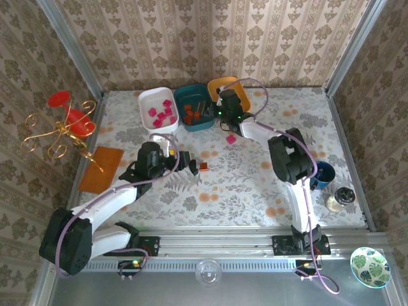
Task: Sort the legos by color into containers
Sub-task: Place the lego in the container, then pick up the lego from the center of the table.
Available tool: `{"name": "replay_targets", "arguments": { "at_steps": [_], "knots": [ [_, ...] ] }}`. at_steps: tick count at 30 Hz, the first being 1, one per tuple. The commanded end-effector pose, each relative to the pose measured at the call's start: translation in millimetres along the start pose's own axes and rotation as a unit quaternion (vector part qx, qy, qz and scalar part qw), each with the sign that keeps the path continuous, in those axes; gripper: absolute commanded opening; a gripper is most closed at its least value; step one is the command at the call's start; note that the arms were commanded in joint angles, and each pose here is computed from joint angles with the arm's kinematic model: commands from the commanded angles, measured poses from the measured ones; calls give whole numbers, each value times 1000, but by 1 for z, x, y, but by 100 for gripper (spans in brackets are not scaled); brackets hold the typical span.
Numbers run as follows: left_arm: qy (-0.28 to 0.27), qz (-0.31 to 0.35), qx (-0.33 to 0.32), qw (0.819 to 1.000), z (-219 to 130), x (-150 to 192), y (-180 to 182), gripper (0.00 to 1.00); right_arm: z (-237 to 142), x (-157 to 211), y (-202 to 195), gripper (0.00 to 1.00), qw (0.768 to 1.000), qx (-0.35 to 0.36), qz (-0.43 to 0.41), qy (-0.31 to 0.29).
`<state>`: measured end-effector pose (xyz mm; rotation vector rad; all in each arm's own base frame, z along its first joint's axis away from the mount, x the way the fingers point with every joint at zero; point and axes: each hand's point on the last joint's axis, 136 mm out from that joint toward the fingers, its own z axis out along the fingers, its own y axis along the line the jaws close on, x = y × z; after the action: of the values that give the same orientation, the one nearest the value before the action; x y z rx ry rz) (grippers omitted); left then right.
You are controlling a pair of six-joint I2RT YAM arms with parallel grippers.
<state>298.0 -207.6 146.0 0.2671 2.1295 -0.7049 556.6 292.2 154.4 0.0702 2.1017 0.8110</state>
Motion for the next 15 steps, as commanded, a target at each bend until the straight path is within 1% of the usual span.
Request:
{"name": "replay_targets", "arguments": {
  "at_steps": [1,5,8,11,15],
  "knots": [
    [27,6,28,999,10,9,-20,76,-55,-29,44,68,997,-66,-25,-35],
    [61,29,42,997,27,27,-43,73,-105,-11,16,71,998,-19,-49,-40],
    [89,44,45,994,41,39,-55,66,-139,2,-13,72,996,36,-58,-49],
    [113,55,49,991,51,54,-66,58,-167,10,-39,74,994,75,-54,-63],
    [142,62,54,986,57,81,-80,54,-191,19,-62,75,991,102,-47,-68]
  ]
}}
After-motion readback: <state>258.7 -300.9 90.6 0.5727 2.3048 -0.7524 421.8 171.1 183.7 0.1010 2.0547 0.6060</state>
